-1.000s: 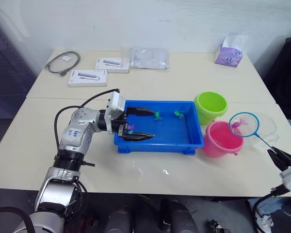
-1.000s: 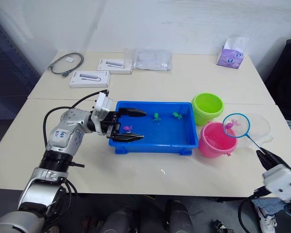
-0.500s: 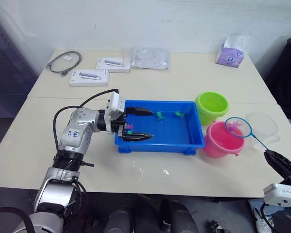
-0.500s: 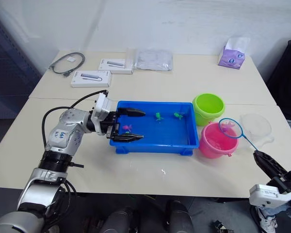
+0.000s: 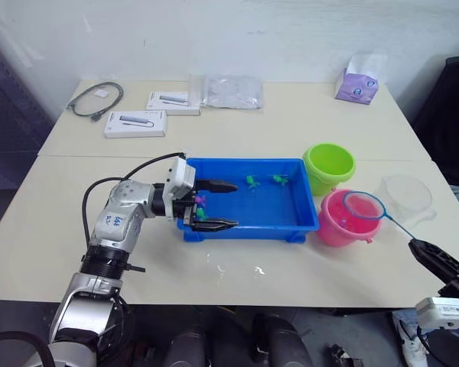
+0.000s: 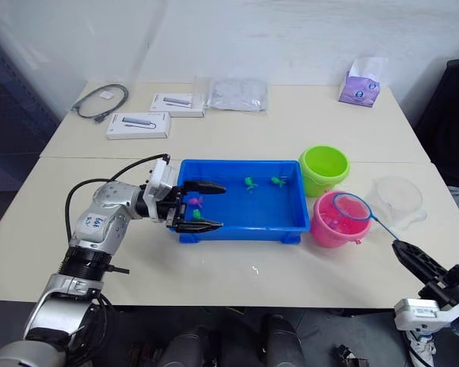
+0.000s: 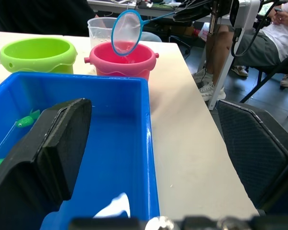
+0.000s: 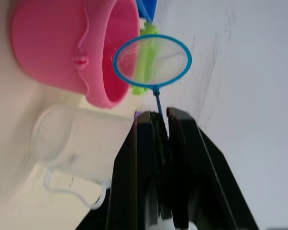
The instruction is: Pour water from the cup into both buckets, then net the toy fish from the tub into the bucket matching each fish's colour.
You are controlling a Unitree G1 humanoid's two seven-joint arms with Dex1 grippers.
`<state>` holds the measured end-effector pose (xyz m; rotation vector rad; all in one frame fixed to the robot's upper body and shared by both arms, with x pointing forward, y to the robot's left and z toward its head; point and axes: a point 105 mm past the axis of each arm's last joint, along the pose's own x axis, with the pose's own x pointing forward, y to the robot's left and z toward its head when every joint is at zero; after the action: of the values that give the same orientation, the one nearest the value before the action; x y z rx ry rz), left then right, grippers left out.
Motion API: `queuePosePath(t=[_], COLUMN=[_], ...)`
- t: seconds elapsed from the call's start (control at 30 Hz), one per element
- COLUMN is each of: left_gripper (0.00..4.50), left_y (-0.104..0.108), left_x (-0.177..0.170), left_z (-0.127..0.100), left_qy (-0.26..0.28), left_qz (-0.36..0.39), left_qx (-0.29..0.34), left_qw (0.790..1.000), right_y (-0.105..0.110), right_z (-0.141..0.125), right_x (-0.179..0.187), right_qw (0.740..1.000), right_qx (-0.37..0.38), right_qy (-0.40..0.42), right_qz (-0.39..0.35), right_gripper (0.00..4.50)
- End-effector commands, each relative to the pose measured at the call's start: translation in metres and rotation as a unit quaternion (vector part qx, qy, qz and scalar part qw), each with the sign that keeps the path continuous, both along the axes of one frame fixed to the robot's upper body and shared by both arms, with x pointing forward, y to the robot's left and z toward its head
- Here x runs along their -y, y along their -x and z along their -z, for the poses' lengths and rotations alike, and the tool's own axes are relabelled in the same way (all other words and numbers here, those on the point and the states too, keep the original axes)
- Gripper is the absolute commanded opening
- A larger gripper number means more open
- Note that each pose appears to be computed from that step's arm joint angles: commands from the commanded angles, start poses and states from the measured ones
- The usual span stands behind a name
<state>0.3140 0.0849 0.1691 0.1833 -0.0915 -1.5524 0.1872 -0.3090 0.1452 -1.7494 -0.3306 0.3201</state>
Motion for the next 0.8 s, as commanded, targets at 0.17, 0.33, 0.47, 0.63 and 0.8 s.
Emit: queuePosePath(t=[0.17,0.33,0.47,0.63,0.8], left_gripper=[4.45,4.45,4.45,4.45,4.45], left_y=[-0.006,-0.012,-0.013,-0.014,-0.009], left_x=[-0.019,-0.052,-0.078,-0.105,-0.122], left_z=[-0.007,-0.001,-0.001,-0.002,-0.001], left_qy=[-0.012,-0.029,-0.042,-0.058,-0.076], left_qz=[-0.039,-0.099,-0.146,-0.215,-0.252], left_qx=[0.020,0.012,0.013,0.015,0.010], left_qw=[0.999,0.995,0.988,0.975,0.965], right_y=[-0.006,-0.032,-0.052,-0.071,-0.108], right_z=[-0.034,-0.050,-0.043,-0.037,-0.030], right_x=[-0.016,-0.071,-0.105,-0.159,-0.187], right_qw=[0.981,0.899,0.840,0.775,0.757], right_qx=[0.014,-0.111,-0.240,-0.369,-0.411], right_qy=[-0.190,-0.408,-0.471,-0.491,-0.496], right_qz=[-0.035,-0.112,-0.123,-0.147,-0.108], right_gripper=[0.00,0.00,0.00,0.00,0.00])
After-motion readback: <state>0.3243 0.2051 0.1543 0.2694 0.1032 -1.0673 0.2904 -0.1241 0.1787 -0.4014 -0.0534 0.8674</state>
